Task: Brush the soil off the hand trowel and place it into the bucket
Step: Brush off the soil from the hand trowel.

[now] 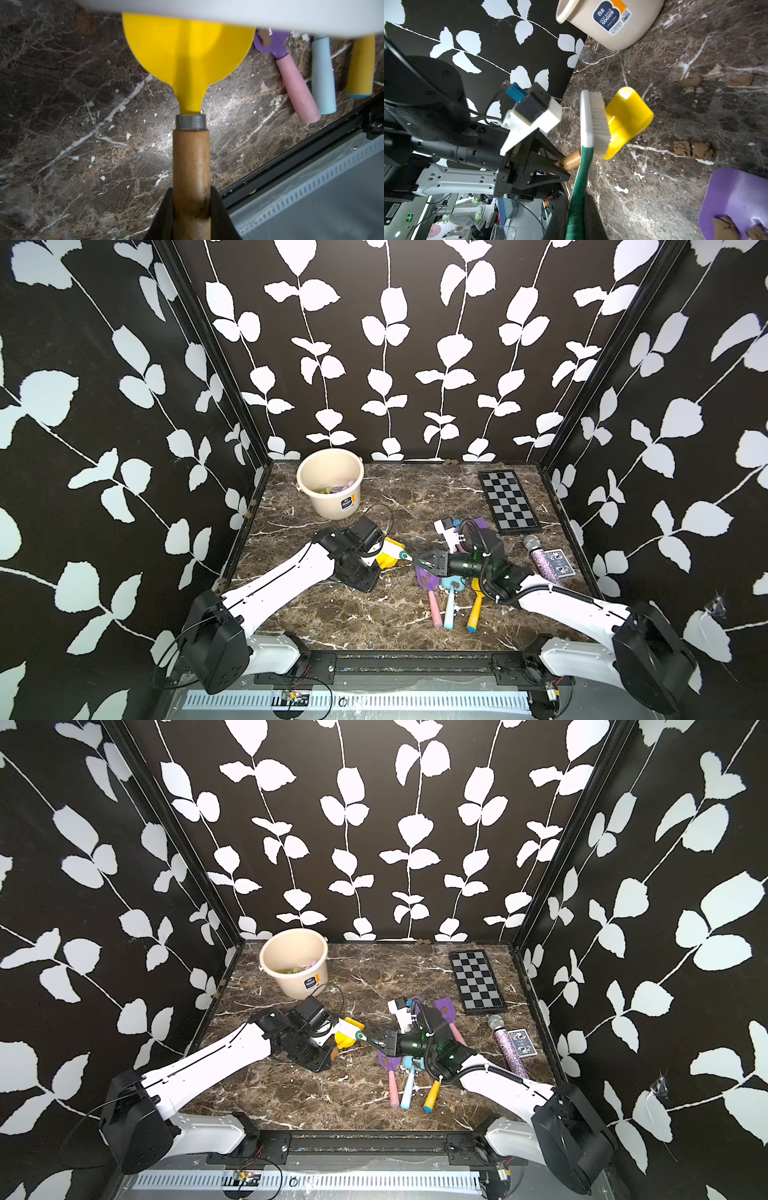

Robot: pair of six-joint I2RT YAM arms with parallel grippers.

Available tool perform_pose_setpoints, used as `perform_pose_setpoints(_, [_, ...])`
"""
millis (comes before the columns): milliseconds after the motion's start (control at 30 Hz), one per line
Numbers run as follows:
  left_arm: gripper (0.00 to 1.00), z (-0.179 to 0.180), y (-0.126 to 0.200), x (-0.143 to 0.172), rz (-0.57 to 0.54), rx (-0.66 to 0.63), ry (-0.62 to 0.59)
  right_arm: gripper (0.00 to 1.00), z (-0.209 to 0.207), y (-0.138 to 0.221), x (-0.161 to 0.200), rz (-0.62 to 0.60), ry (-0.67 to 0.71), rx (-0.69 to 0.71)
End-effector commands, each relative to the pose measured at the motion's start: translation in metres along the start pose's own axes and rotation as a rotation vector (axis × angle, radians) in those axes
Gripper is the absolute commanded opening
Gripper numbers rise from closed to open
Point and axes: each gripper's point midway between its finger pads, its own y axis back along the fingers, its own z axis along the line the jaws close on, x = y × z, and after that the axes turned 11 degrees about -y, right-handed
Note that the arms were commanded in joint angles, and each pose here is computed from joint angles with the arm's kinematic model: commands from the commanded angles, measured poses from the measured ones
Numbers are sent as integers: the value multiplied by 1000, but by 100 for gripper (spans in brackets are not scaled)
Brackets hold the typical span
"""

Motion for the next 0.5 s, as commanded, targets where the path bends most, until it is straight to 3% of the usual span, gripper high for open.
perform_pose_setpoints(0, [0,-2,20,-16,-113,1,-6,0,1,3,-11,-56,28,1])
perform_pose_setpoints(267, [0,0,34,-14,-131,-25,-33,0,-10,38,-39,-163,73,108])
perform_pose_setpoints(367, [0,2,44,-14,-133,-45,-46,0,-2,56,-52,-228,183,163])
perform_pose_setpoints(467, [0,2,61,-15,-136,-57,-52,0,4,77,-65,-299,399,272])
